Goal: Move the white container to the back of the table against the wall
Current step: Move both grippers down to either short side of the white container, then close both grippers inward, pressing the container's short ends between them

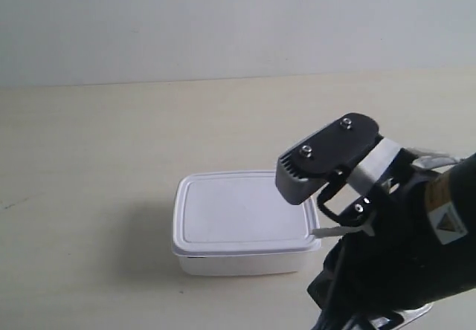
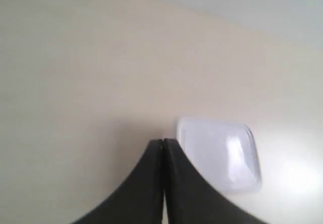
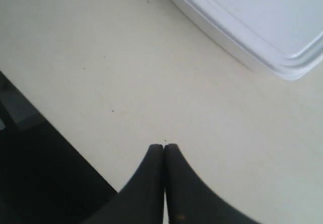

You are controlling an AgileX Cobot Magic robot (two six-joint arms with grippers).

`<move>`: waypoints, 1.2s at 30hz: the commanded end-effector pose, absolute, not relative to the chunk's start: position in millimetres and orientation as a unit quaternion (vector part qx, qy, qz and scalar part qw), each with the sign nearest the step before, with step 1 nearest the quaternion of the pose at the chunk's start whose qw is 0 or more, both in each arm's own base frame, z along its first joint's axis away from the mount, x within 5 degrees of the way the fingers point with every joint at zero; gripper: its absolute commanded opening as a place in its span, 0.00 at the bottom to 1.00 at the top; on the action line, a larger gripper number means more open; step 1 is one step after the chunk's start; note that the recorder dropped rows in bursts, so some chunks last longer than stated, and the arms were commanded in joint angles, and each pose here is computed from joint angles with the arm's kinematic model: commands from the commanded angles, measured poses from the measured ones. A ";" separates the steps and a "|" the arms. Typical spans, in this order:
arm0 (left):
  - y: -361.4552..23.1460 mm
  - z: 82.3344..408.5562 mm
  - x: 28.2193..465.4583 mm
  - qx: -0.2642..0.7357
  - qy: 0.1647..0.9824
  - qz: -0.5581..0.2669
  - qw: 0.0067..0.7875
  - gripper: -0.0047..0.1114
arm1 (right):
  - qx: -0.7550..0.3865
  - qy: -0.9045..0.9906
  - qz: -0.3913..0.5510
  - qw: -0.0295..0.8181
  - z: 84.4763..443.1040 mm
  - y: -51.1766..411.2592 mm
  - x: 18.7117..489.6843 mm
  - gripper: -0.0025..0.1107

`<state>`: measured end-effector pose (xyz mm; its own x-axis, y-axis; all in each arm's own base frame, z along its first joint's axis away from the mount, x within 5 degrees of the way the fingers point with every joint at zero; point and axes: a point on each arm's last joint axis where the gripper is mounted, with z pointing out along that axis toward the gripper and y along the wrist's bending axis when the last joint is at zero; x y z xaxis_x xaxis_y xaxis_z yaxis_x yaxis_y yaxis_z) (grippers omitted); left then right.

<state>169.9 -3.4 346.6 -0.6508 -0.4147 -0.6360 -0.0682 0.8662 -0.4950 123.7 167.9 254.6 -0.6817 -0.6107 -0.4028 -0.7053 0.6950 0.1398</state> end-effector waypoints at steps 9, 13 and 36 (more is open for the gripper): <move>-72.8 272.7 158.4 -0.071 0.886 -0.374 0.265 0.04 | -0.264 0.937 0.136 0.182 199.0 166.4 132.1 0.02; -102.7 265.7 155.3 -0.045 0.887 -0.372 0.269 0.04 | -0.233 0.945 0.138 0.183 187.9 157.8 132.5 0.02; -170.0 164.8 186.0 -0.034 0.949 -0.251 0.189 0.04 | -0.056 0.965 0.173 0.190 160.0 148.3 173.9 0.02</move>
